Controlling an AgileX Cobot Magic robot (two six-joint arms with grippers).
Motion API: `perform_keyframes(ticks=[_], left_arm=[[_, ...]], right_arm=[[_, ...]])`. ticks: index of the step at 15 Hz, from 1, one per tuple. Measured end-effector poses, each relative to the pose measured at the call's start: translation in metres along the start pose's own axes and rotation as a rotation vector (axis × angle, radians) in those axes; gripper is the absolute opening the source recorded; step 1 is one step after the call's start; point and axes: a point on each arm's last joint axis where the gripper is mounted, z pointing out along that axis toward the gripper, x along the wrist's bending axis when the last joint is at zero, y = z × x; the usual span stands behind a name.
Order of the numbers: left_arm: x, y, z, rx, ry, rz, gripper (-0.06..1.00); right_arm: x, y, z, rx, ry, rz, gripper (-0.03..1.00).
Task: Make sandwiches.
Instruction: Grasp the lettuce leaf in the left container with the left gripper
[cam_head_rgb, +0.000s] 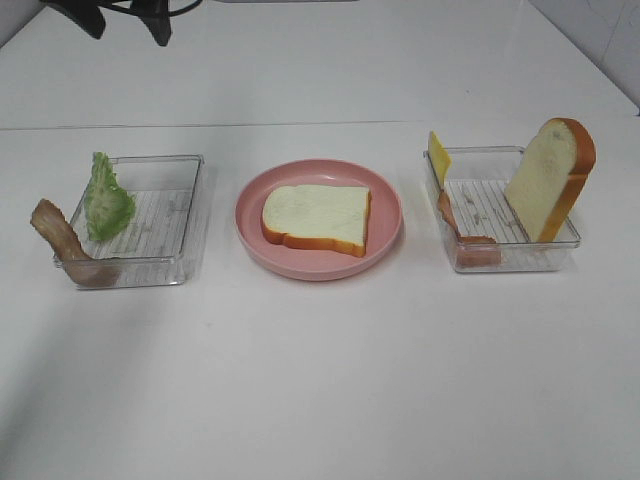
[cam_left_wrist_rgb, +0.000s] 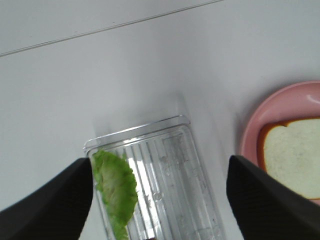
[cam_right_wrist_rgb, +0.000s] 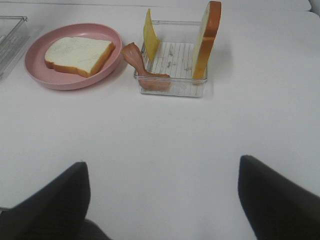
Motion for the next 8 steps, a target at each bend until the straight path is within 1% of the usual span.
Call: perform_keyframes(ticks=[1,3,4,6,8], left_arm=[[0.024,-0.011,-0.002,0.042,0.026,-0.041,0.71],[0.043,-0.024,0.005,0.106,0.049,-0.075,0.71],[0.048,-0.028,0.009,0.126,0.055,-0.084,0.71],[0.057,-0.042,0.025,0.198,0.067,-0.100,0.71],[0.061,-0.053,0.040,0.259,0.079,-0.102,0.71]], right_arm=[[0.000,0.000,0.000,0.000,0.000,0.000,0.78],[0.000,0.000,0.000,0.000,0.000,0.000,0.78],[0.000,0.000,0.000,0.000,0.000,0.000,0.78],[0.000,0.000,0.000,0.000,0.000,0.000,0.78],[0.000,0.000,0.000,0.000,0.000,0.000,0.78]])
